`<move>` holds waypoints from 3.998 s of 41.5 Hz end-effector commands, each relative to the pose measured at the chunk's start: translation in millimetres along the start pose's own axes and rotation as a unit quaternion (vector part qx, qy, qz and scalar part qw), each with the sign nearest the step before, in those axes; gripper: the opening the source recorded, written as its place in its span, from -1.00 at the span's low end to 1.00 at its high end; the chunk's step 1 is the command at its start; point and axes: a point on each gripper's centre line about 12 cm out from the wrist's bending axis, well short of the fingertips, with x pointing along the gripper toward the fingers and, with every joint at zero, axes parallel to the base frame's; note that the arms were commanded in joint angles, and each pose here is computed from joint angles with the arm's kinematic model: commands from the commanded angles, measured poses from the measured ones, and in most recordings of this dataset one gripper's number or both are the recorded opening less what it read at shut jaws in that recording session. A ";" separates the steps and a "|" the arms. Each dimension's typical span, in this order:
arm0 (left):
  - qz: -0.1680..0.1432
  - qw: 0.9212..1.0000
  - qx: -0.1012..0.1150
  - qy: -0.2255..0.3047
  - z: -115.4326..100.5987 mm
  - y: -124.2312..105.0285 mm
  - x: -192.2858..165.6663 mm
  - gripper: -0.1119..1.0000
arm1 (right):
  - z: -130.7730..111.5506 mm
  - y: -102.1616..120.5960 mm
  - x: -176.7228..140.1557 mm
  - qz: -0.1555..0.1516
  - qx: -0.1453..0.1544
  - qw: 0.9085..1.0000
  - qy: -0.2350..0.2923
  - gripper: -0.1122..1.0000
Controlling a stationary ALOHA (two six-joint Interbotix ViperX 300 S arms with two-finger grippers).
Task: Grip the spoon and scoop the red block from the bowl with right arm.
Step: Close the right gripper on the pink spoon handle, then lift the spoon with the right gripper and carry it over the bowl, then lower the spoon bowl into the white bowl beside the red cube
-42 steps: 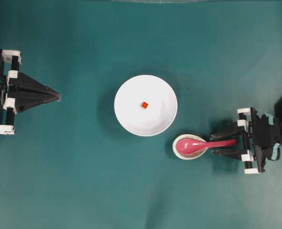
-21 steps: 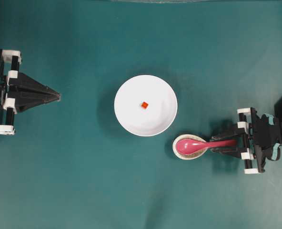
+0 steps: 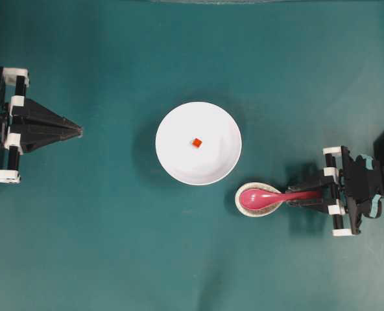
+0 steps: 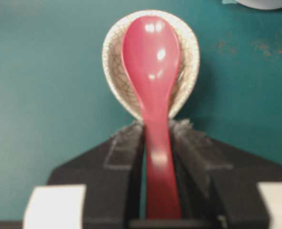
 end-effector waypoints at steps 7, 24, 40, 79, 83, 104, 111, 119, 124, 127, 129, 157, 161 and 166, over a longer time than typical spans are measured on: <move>0.002 1.000 0.000 -0.008 7.0 0.8 1.3 -0.80 | 4.7 2.7 0.8 0.005 0.000 1.000 -0.014 -0.34; 0.001 1.000 -0.002 -0.008 7.0 0.4 1.3 -0.80 | 22.1 5.4 -2.7 0.012 0.019 0.999 -0.045 -0.35; 0.001 1.000 -0.007 -0.009 7.5 0.5 1.0 -0.80 | 60.9 4.4 -17.4 0.032 0.070 0.996 -0.052 -0.35; 0.001 1.000 -0.002 -0.007 7.2 0.5 0.2 -0.80 | 181.8 -65.8 -47.4 -0.012 0.068 0.997 0.030 -0.35; 0.001 1.000 -0.002 -0.007 7.2 0.5 0.2 -0.80 | 190.4 -67.9 -45.6 -0.013 0.069 0.997 0.033 -0.35; 0.001 1.000 -0.003 0.006 4.3 0.4 -0.3 -0.80 | 224.4 -83.2 0.0 -0.015 0.087 0.993 0.081 -0.35; 0.001 1.000 -0.002 0.007 4.1 0.4 -0.3 -0.80 | 230.4 -88.1 23.1 0.001 0.096 0.986 0.138 -0.35; 0.001 1.000 -0.006 0.007 4.2 0.4 -0.5 -0.80 | 230.8 -86.8 47.0 0.030 0.101 0.973 0.207 -0.35; 0.001 1.000 -0.006 0.005 5.2 0.4 -1.6 -0.80 | 233.5 -88.5 59.0 0.032 0.106 0.965 0.237 -0.35; 0.001 1.000 -0.006 0.004 5.4 0.4 -1.8 -0.80 | 232.8 -91.6 64.2 0.024 0.106 0.961 0.255 -0.35; 0.001 1.000 -0.006 0.003 5.7 0.5 -2.1 -0.80 | 232.6 -93.5 65.9 0.017 0.107 0.958 0.265 -0.35; 0.001 1.000 -0.006 0.003 5.7 0.5 -2.1 -0.80 | 187.9 -106.2 75.8 -0.056 0.106 0.928 0.352 -0.35; 0.001 1.000 -0.007 0.003 5.7 0.5 -2.1 -0.80 | 186.0 -104.7 80.8 -0.056 0.103 0.932 0.343 -0.35; 0.001 1.000 -0.007 0.003 5.7 0.5 -2.1 -0.80 | 185.2 -105.0 87.5 -0.056 0.102 0.935 0.336 -0.35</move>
